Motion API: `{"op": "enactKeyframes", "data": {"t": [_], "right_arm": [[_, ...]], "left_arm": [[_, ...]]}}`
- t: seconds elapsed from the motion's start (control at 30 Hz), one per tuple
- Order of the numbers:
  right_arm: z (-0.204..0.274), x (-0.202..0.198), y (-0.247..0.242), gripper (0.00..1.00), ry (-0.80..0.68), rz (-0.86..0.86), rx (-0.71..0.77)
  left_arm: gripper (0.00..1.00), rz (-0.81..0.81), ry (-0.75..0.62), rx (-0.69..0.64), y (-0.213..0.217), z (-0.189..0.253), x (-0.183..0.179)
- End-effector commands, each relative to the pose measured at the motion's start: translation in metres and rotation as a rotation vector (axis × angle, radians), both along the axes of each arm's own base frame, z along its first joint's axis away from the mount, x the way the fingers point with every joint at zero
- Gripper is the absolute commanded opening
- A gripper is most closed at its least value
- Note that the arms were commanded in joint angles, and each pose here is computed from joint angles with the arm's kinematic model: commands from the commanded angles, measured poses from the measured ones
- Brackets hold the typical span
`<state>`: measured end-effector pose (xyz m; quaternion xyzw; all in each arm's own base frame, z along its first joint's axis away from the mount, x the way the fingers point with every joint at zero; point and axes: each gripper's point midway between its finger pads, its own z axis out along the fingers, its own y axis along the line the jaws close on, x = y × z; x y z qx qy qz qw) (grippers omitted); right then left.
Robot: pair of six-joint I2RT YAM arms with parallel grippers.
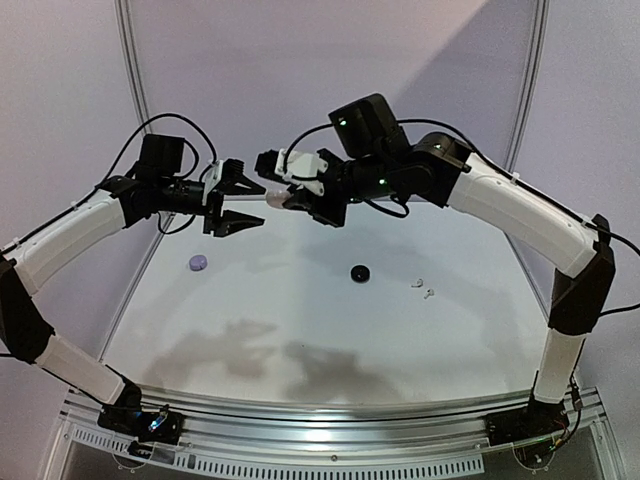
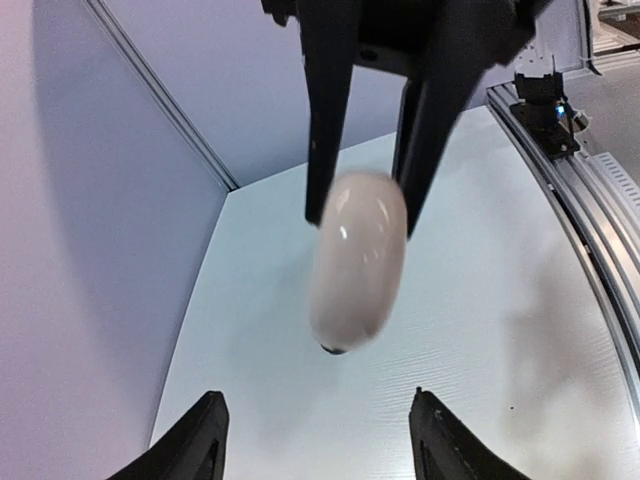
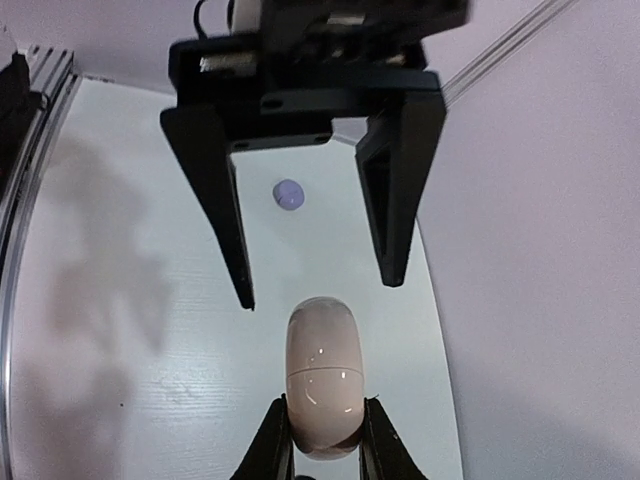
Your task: Insert the wireless bluetooth earbuds into the charging case
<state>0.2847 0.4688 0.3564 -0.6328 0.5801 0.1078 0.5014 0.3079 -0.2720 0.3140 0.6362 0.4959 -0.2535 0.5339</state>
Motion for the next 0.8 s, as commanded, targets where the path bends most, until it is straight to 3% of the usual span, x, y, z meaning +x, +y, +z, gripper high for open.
{"op": "enactKeyframes", "data": {"t": [0.0, 0.27, 0.53, 0.77], "right_arm": [[-0.035, 0.008, -0.004, 0.01, -0.100, -0.002, -0.205], [-0.036, 0.006, 0.009, 0.01, -0.111, 0.034, -0.190], [-0.021, -0.003, 0.018, 0.01, -0.100, 0.077, -0.112], [-0.021, -0.007, 0.020, 0.00, -0.088, 0.096, -0.103]], "left_arm": [[0.61, -0.060, -0.006, 0.038, -0.008, -0.006, -0.014], [0.45, -0.120, 0.065, 0.004, -0.017, -0.008, -0.029], [0.46, -0.106, 0.056, -0.014, -0.027, -0.005, -0.027], [0.29, -0.084, 0.037, -0.012, -0.029, -0.003, -0.022]]}}
